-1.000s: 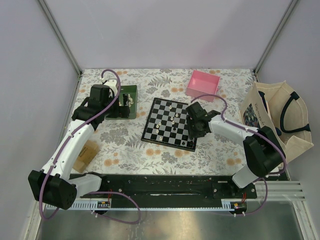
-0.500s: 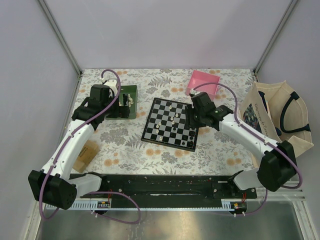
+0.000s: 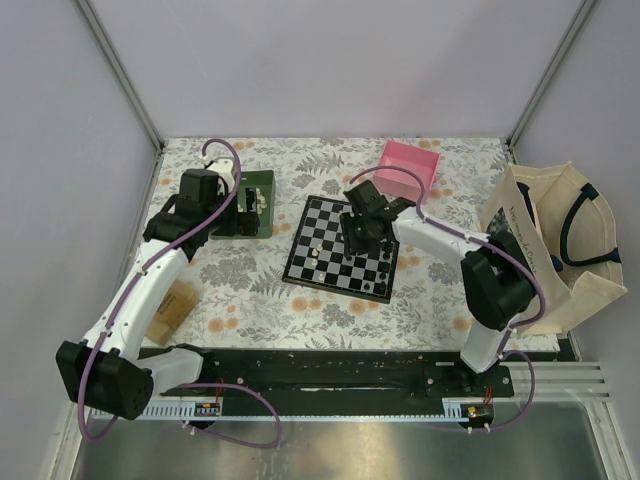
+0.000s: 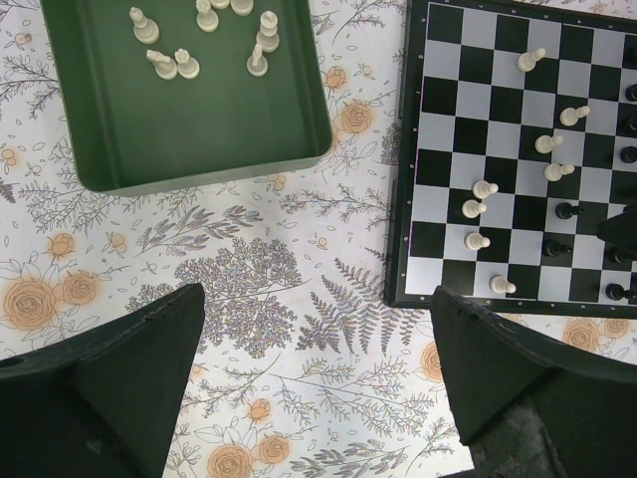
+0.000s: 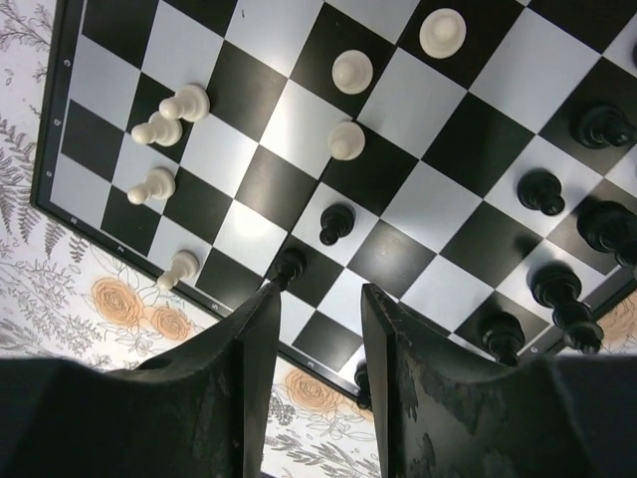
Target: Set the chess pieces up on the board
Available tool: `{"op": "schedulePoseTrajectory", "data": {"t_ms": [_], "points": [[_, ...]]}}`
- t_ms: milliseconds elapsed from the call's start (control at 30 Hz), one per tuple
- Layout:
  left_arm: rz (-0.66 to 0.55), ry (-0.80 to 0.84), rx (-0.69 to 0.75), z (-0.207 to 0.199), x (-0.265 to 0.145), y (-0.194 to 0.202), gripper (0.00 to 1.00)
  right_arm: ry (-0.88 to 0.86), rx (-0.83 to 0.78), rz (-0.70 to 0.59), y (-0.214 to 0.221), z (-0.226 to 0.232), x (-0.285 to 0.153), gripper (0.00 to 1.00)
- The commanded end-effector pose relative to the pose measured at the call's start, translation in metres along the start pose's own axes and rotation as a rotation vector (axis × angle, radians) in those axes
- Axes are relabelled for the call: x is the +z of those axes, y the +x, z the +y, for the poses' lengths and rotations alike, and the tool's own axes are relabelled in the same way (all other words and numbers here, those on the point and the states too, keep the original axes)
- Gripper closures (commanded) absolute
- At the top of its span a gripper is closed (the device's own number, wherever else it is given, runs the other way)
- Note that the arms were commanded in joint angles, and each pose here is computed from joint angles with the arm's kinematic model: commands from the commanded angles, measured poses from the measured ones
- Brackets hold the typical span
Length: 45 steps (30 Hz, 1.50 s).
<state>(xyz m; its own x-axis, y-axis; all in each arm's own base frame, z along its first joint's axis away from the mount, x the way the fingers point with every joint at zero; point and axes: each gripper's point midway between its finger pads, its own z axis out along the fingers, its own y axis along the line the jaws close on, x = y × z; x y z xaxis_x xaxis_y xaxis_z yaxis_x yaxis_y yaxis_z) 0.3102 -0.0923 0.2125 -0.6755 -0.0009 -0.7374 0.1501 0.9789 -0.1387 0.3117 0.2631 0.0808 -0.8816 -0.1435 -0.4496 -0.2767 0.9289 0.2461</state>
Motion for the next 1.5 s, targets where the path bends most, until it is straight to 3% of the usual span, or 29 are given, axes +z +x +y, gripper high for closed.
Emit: {"op": "schedulePoseTrajectory", "data": {"t_ms": [0, 767, 1033, 1200, 1267, 1467], "points": [[-0.064, 0.006, 0.007, -0.002, -0.01, -0.017, 0.01, -0.015, -0.001, -0.037, -0.02, 0.016, 0.005, 0.54], [-0.068, -0.019, 0.014, 0.003, -0.01, -0.016, 0.01, 0.095, -0.015, -0.01, -0.019, -0.002, 0.034, 0.68], [-0.065, -0.016, 0.013, 0.002, -0.01, -0.016, 0.01, 0.088, -0.026, -0.003, -0.018, -0.002, 0.033, 0.83], [-0.062, -0.015, 0.013, 0.002, -0.009, -0.015, 0.01, 0.076, -0.025, 0.006, -0.016, 0.0, 0.033, 0.78], [-0.063, -0.015, 0.013, 0.002, -0.009, -0.015, 0.01, 0.069, -0.027, 0.011, -0.014, 0.001, 0.034, 0.7], [-0.062, -0.016, 0.012, 0.002, -0.009, -0.015, 0.01, 0.061, -0.029, 0.023, -0.011, 0.001, 0.035, 0.69]]}}
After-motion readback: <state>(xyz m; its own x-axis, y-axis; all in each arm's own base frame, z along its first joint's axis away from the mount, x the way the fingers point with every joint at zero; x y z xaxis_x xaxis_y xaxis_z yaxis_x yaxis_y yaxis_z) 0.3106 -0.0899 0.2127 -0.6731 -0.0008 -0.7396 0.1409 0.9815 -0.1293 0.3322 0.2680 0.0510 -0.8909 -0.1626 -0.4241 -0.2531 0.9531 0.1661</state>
